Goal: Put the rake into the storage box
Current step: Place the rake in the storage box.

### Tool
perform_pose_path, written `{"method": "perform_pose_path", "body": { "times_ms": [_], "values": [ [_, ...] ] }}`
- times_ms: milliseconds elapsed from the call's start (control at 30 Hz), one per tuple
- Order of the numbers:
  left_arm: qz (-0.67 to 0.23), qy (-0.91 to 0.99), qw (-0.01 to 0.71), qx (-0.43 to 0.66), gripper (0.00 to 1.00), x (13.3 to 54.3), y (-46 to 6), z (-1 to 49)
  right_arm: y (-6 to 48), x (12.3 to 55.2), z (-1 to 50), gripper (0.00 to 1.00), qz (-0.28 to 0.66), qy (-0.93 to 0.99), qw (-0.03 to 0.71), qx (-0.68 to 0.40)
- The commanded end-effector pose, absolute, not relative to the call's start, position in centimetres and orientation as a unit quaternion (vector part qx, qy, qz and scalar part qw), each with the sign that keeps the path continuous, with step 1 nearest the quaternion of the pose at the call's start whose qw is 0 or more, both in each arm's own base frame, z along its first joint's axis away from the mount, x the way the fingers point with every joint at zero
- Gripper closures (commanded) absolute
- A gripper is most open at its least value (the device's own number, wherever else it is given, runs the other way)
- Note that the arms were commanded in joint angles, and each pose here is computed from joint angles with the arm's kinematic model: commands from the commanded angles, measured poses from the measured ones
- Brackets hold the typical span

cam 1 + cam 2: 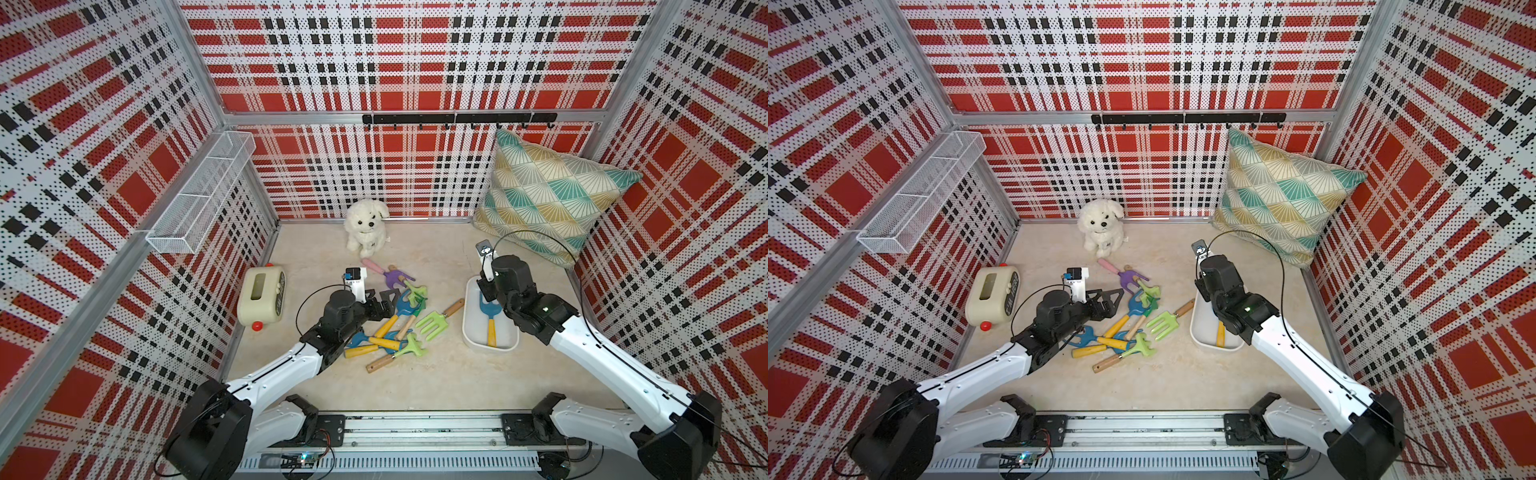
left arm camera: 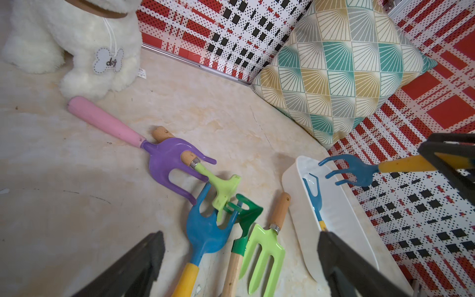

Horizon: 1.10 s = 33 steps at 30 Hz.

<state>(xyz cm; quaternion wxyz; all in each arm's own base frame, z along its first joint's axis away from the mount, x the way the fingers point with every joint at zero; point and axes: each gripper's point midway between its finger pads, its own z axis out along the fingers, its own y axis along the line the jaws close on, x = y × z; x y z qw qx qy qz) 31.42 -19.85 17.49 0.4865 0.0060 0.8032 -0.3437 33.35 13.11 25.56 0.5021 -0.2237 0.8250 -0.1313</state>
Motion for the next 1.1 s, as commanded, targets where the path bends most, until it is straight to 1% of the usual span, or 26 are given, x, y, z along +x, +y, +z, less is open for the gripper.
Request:
{"method": "perform_pose_path", "body": {
  "times_ms": [0, 367, 467, 500, 567, 600, 633, 733, 867, 900, 1067],
  "values": [
    [-0.350, 0.794, 0.497, -0.004, 0.01, 31.4, -19.3, 18.0, 14.4, 33.5, 24.6, 1.00, -0.162, 0.811, 0.497, -0.262],
    [-0.348, 0.797, 0.493, -0.014, 0.01, 31.1, -18.8, 17.2, 17.3, 33.7, 20.3, 1.00, -0.250, 0.776, 0.469, -0.341],
    [-0.346, 0.799, 0.491, -0.019, 0.01, 31.0, -18.6, 16.8, 17.7, 33.5, 19.3, 1.00, -0.255, 0.774, 0.459, -0.354],
    [-0.346, 0.800, 0.490, -0.022, 0.01, 31.0, -18.5, 16.7, 17.8, 33.4, 19.0, 0.95, -0.250, 0.777, 0.456, -0.355],
    [-0.347, 0.802, 0.486, -0.028, 0.01, 31.0, -18.4, 16.4, 17.8, 33.1, 18.4, 0.82, -0.243, 0.784, 0.445, -0.359],
    [-0.348, 0.803, 0.484, -0.031, 0.01, 30.9, -18.3, 16.3, 17.7, 33.0, 17.9, 0.72, -0.242, 0.788, 0.437, -0.361],
    [-0.348, 0.804, 0.481, -0.033, 0.01, 30.8, -18.3, 16.1, 17.5, 32.7, 17.3, 0.65, -0.243, 0.792, 0.426, -0.363],
    [-0.347, 0.809, 0.472, -0.039, 0.01, 30.6, -18.2, 15.6, 16.5, 32.0, 16.2, 0.59, -0.252, 0.806, 0.401, -0.355],
    [-0.350, 0.814, 0.461, -0.043, 0.01, 30.2, -18.2, 15.0, 15.5, 30.9, 16.0, 0.51, -0.245, 0.823, 0.391, -0.331],
    [-0.349, 0.817, 0.457, -0.046, 0.01, 30.0, -18.2, 14.8, 15.2, 30.7, 16.1, 0.48, -0.238, 0.828, 0.394, -0.320],
    [-0.324, 0.835, 0.442, -0.047, 0.01, 29.5, -18.2, 14.0, 14.5, 29.7, 18.0, 0.42, -0.201, 0.847, 0.415, -0.263]
  ]
}}
